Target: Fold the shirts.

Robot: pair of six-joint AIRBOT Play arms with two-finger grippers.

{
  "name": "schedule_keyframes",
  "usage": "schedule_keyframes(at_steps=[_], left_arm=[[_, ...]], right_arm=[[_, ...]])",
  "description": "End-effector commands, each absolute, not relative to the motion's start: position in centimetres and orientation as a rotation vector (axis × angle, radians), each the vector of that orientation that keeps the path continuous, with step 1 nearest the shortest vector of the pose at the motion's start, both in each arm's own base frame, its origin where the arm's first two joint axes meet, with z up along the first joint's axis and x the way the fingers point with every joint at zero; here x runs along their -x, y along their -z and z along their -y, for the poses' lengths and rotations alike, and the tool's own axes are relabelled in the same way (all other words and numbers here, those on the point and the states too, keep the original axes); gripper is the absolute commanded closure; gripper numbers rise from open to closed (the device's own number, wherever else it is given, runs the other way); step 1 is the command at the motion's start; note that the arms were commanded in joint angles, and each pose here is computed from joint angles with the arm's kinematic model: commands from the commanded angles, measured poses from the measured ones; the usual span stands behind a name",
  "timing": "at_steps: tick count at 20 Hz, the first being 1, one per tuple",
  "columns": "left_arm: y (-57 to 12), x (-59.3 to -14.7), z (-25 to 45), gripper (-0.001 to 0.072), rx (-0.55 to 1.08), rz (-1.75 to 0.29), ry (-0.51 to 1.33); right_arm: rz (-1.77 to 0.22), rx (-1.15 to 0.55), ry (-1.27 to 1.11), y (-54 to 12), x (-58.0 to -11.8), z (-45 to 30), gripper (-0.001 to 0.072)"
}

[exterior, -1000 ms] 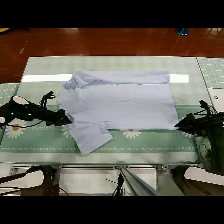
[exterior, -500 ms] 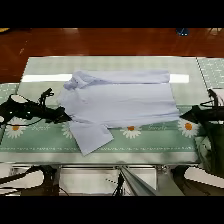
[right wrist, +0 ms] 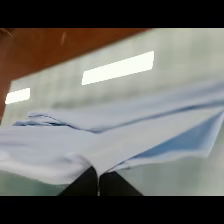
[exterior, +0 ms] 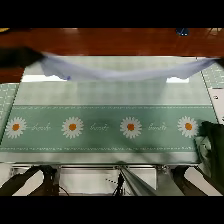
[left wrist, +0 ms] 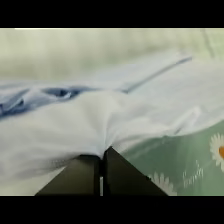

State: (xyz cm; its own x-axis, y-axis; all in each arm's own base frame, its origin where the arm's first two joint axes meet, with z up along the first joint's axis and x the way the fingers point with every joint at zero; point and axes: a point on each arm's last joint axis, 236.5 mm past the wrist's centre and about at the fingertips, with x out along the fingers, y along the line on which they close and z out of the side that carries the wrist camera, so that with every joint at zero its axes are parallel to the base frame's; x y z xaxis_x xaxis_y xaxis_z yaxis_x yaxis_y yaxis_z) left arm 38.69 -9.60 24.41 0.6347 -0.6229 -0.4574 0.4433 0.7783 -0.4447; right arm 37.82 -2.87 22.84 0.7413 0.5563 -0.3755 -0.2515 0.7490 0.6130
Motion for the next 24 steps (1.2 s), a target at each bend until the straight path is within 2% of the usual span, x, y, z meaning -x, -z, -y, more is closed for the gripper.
schedule_keyframes(at_steps=[1,4,8,12,15,18,20,24], left_arm=[[-43.4,-33.2,10.8,0.0683,0.075,-0.176,0.625],[-52.0,-28.3,10.4,0.0684,-0.038,0.034,0.54],[-56.2,-22.3,9.3,0.0685,-0.142,0.161,0.404],[-55.4,-16.9,6.8,0.0685,-0.186,0.129,0.224],[-53.9,-14.0,6.2,0.0686,-0.177,0.08,0.174],[-50.5,-13.5,6.5,0.0686,-0.141,-0.062,0.191],[-47.3,-14.4,6.3,0.0686,-0.114,-0.203,0.204],[-39.4,-20.0,5.1,0.0686,-0.014,-0.494,0.229]], right_arm=[[-0.28,-0.423,-0.448,-36.5,-35.6,0.8,0.0701],[-0.053,-0.244,-0.334,-46.0,-32.0,-0.1,0.0701],[0.04,-0.05,-0.068,-52.1,-25.8,0.2,0.0702],[0.014,-0.005,0.01,-52.3,-21.1,-1.8,0.0702],[-0.083,0.009,-0.011,-49.9,-20.1,-3.0,0.0702],[-0.175,0.007,-0.015,-47.8,-20.1,-2.8,0.0702],[-0.316,-0.002,0.001,-44.6,-20.6,-1.5,0.0703],[-0.57,-0.107,-0.035,-39.0,-24.7,2.3,0.0703]])
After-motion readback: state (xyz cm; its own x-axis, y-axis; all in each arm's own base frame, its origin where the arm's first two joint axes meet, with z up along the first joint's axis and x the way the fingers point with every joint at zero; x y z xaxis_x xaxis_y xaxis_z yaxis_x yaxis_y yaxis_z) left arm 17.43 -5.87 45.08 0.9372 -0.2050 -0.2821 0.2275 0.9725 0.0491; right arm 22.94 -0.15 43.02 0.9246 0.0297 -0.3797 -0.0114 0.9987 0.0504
